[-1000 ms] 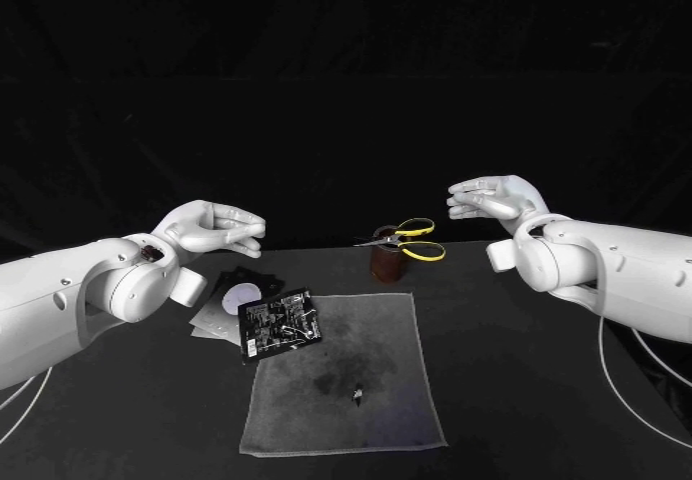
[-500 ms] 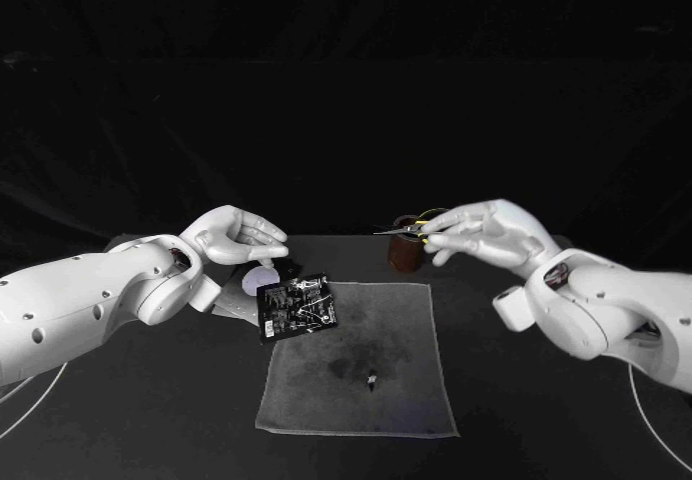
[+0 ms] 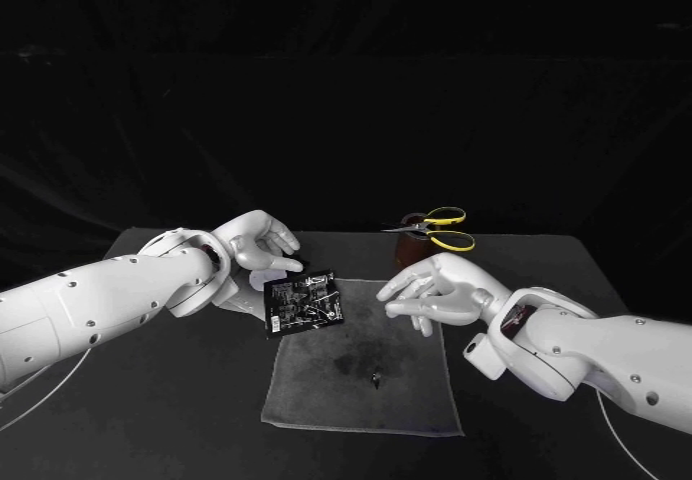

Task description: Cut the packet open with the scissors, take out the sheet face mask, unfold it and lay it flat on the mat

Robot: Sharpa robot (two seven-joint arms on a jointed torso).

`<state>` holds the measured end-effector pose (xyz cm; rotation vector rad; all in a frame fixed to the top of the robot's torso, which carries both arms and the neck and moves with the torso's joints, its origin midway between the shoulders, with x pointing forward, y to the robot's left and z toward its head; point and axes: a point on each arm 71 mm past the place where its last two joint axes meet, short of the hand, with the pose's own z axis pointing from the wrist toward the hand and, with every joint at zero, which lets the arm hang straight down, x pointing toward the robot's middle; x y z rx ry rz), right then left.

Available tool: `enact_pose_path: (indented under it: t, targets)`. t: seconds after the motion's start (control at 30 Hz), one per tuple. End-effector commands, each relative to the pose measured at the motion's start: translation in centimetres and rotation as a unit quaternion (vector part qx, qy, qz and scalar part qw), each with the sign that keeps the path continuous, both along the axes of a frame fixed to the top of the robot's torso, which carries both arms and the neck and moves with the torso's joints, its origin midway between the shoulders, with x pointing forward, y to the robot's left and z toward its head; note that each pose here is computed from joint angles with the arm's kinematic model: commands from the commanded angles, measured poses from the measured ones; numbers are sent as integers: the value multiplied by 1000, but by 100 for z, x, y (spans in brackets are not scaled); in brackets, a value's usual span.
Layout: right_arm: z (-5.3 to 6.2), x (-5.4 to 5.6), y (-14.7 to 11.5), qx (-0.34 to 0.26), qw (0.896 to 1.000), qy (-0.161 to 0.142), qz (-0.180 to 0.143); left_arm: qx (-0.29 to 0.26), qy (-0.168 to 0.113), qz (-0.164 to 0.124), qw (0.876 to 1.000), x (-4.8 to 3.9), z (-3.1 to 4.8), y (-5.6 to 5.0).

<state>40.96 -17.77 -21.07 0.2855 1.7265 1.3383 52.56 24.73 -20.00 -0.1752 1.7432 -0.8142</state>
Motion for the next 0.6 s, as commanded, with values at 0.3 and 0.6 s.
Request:
enact_pose_path:
  t: [0.3,0.6]
  targets:
    - [-337,132,240,-171,983,-42,-43,116,17,-9,993,122,-126,-201]
    - [-462,182,349,-191,979,-18,-74,146,44,-18,988,164,-208,-299]
